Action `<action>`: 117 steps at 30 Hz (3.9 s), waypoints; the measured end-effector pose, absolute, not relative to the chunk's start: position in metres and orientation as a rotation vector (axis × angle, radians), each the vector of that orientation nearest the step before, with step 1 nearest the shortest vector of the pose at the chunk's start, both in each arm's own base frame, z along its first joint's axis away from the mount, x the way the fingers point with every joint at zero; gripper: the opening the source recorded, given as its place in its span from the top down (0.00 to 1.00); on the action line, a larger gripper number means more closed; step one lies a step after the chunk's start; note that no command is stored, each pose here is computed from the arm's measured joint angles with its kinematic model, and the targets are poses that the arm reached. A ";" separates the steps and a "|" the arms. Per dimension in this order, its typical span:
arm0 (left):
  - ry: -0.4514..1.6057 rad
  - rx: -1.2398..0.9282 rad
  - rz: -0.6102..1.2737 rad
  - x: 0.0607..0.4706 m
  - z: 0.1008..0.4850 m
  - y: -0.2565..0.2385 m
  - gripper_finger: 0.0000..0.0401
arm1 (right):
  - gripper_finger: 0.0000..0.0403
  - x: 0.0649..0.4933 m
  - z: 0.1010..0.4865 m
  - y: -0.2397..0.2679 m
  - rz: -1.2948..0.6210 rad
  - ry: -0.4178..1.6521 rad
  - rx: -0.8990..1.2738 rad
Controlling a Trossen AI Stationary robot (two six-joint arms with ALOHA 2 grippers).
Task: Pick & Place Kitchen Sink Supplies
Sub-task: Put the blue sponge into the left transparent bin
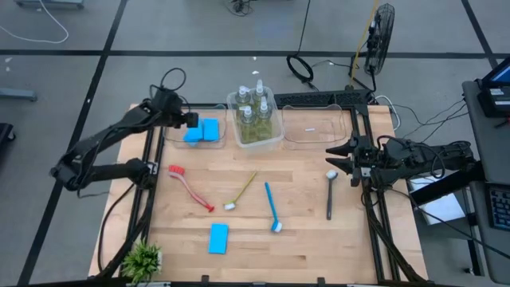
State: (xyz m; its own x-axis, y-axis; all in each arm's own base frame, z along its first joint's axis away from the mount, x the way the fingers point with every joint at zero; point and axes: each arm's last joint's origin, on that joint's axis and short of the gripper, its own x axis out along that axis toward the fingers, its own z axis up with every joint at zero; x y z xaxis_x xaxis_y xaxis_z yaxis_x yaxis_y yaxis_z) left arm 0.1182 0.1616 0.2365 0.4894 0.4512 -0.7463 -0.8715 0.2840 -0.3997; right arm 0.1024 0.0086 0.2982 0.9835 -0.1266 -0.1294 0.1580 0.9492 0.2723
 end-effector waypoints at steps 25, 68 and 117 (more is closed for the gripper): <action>0.375 -1.044 0.664 0.153 0.274 0.065 0.43 | 0.64 0.086 0.304 0.006 -0.127 0.039 0.232; 0.791 -1.623 0.568 0.206 0.204 -0.140 0.43 | 0.65 0.069 0.301 0.003 -0.123 0.042 0.229; 1.081 -1.505 0.876 0.238 0.122 -0.186 0.47 | 0.65 0.069 0.302 0.003 -0.120 0.028 0.232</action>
